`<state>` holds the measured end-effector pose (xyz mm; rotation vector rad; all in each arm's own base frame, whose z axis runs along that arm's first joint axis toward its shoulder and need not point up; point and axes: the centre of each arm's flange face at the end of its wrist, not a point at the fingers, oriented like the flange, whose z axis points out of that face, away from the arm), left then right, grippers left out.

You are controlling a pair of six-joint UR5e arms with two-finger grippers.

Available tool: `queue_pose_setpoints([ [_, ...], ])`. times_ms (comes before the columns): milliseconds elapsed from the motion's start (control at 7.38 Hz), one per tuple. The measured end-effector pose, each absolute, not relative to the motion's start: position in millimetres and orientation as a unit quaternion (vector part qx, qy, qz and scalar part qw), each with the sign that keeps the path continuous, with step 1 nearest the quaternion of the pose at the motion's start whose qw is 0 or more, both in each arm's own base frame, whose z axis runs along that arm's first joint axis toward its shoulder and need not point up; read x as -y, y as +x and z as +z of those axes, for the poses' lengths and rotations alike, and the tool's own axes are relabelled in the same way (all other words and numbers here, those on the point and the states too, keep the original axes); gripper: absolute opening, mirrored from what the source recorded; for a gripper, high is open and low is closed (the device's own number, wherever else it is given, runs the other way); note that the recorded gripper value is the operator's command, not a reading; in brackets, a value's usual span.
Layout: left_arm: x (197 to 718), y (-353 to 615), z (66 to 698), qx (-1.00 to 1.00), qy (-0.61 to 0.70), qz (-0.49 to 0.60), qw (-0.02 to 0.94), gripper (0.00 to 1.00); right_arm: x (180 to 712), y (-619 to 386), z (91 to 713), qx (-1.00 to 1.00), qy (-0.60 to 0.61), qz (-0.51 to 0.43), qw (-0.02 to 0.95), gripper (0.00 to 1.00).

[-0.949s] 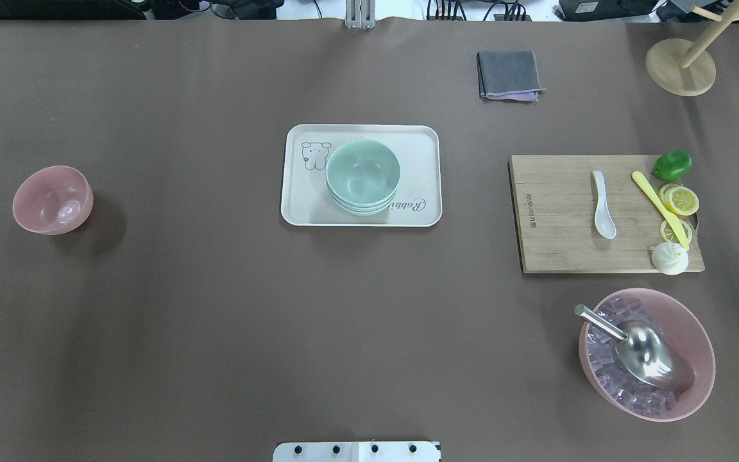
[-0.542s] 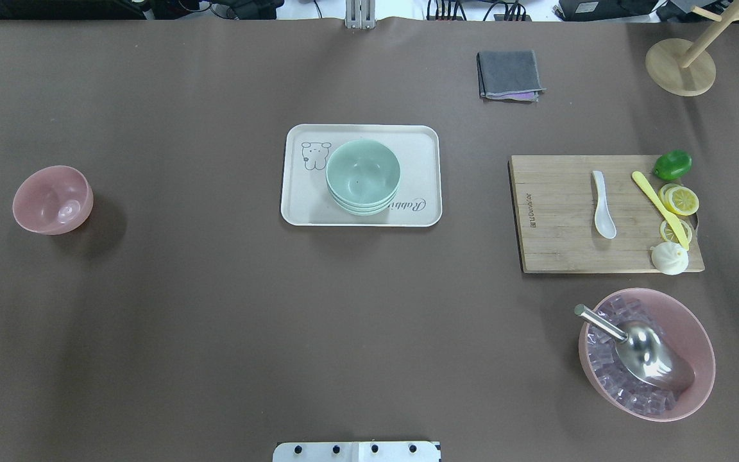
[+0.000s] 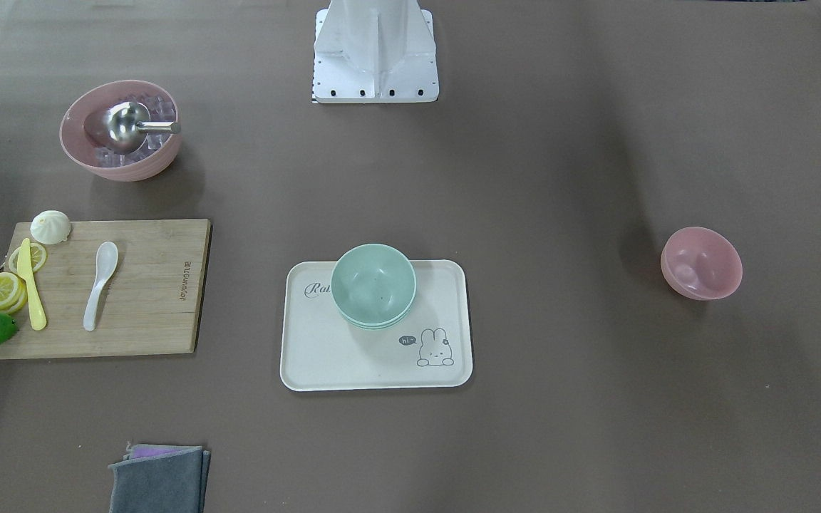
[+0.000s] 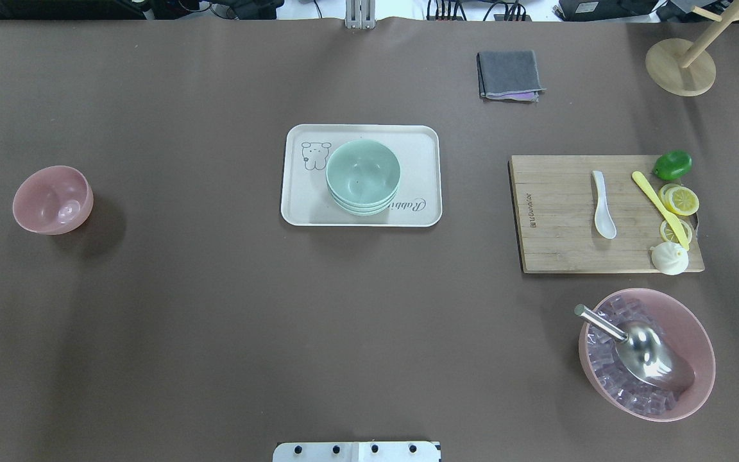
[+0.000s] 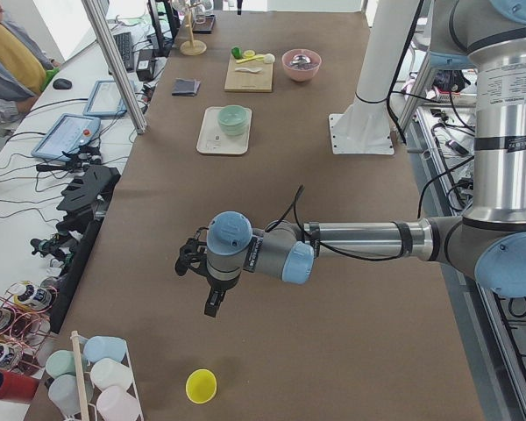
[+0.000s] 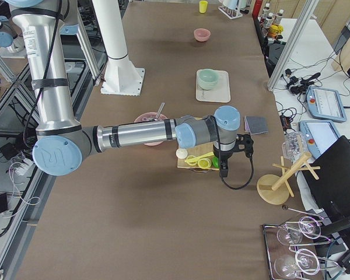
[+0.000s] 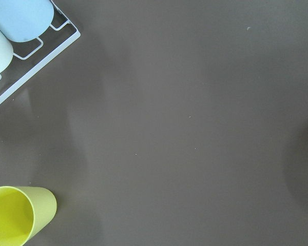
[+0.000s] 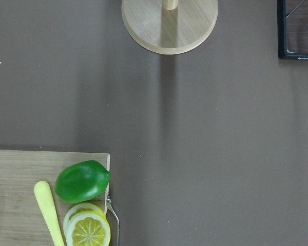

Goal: Stack pink bowl on green and place spoon

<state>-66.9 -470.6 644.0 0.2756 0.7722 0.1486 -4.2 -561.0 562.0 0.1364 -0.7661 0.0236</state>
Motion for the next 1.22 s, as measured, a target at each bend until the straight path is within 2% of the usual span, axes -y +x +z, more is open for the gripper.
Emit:
queue_pose_setpoints([
  [407, 467.0, -61.4, 647.4, -0.407, 0.115, 0.059, 0.904, 0.98, 557.3, -10.7, 575.8, 0.376, 0.085, -0.001, 0.923, 1.0],
  [814, 480.3, -50.8, 652.0, -0.427, 0.084, -0.01, 0.9, 0.98, 551.7, -37.6, 586.0, 0.38, 0.102, -0.035, 0.919, 1.0],
  [1220, 495.9, 4.3, 648.9, -0.433, 0.059, 0.007, 0.9, 0.98, 549.4, -81.0, 576.3, 0.389, 0.115, -0.071, 0.911, 1.0],
])
